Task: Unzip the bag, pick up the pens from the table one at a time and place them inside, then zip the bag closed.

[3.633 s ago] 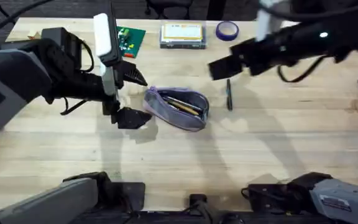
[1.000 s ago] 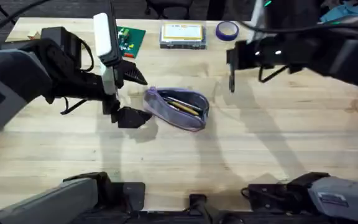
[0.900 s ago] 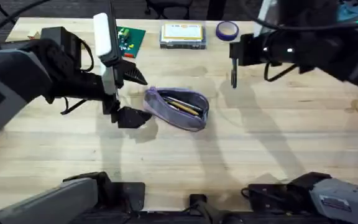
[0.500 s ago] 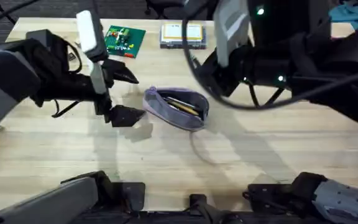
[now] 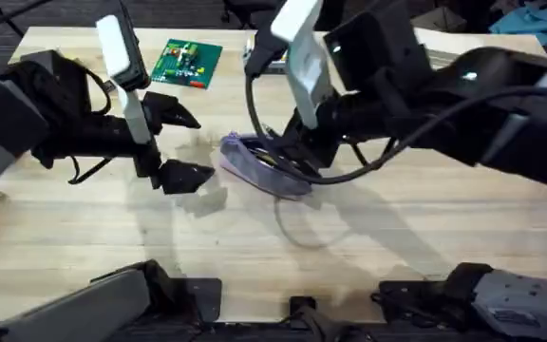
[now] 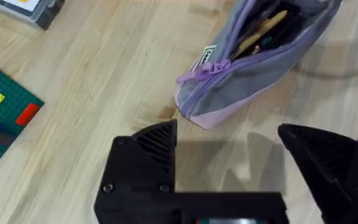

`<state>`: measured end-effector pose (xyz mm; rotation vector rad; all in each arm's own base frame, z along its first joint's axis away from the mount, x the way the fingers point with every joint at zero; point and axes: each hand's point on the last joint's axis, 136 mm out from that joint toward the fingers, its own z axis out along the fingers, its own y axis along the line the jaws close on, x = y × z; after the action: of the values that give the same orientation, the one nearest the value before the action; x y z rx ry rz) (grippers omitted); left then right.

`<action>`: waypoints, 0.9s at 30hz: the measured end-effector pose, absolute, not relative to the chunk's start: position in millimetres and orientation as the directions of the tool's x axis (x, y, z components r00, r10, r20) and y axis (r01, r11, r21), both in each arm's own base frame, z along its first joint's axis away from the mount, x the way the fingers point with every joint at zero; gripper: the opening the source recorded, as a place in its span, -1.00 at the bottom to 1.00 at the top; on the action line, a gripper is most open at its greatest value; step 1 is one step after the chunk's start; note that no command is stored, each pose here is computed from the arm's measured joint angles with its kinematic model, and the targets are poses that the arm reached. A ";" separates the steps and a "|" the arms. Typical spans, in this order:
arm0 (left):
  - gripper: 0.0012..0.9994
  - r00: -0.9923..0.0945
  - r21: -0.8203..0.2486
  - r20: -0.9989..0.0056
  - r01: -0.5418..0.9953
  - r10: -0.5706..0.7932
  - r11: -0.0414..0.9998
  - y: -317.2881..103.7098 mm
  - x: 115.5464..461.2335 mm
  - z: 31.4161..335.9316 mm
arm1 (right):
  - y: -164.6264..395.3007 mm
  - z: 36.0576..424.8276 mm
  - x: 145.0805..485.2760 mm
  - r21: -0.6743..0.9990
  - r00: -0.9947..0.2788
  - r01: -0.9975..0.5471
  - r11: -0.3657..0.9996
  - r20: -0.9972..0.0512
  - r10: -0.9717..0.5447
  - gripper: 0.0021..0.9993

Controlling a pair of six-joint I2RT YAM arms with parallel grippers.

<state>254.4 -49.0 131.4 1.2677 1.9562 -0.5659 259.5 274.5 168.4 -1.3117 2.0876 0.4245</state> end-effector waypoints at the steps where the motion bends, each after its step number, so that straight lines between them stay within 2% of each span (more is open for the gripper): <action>1: 0.99 -0.255 0.018 -0.769 0.908 0.587 0.418 -49.4 253.6 131.4 | 278.4 157.4 257.6 -0.031 -0.319 -0.898 0.439 -0.641 -0.698 -0.94; 8: 0.99 -0.260 0.011 -0.769 0.908 0.585 0.418 -49.9 252.4 131.3 | 284.2 132.8 259.9 0.002 -0.344 -0.903 0.429 -0.603 -0.720 -0.94; 19: 0.99 -0.260 0.011 -0.769 0.908 0.585 0.418 -49.9 252.4 131.3 | 309.6 108.4 285.6 -0.011 -0.316 -0.907 0.421 -0.641 -0.699 -0.94; 26: 0.99 -0.260 0.011 -0.769 0.908 0.585 0.418 -49.9 252.4 131.3 | 313.4 102.1 288.6 -0.009 -0.316 -0.908 0.418 -0.641 -0.699 -0.94; 27: 0.99 -0.260 0.011 -0.769 0.908 0.585 0.418 -49.9 252.4 131.3 | 313.5 102.2 288.4 -0.007 -0.317 -0.908 0.418 -0.641 -0.699 -0.68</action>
<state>252.4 -49.9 131.3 1.2639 1.9623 -0.5791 288.4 313.5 102.2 -1.3554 2.1113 0.4841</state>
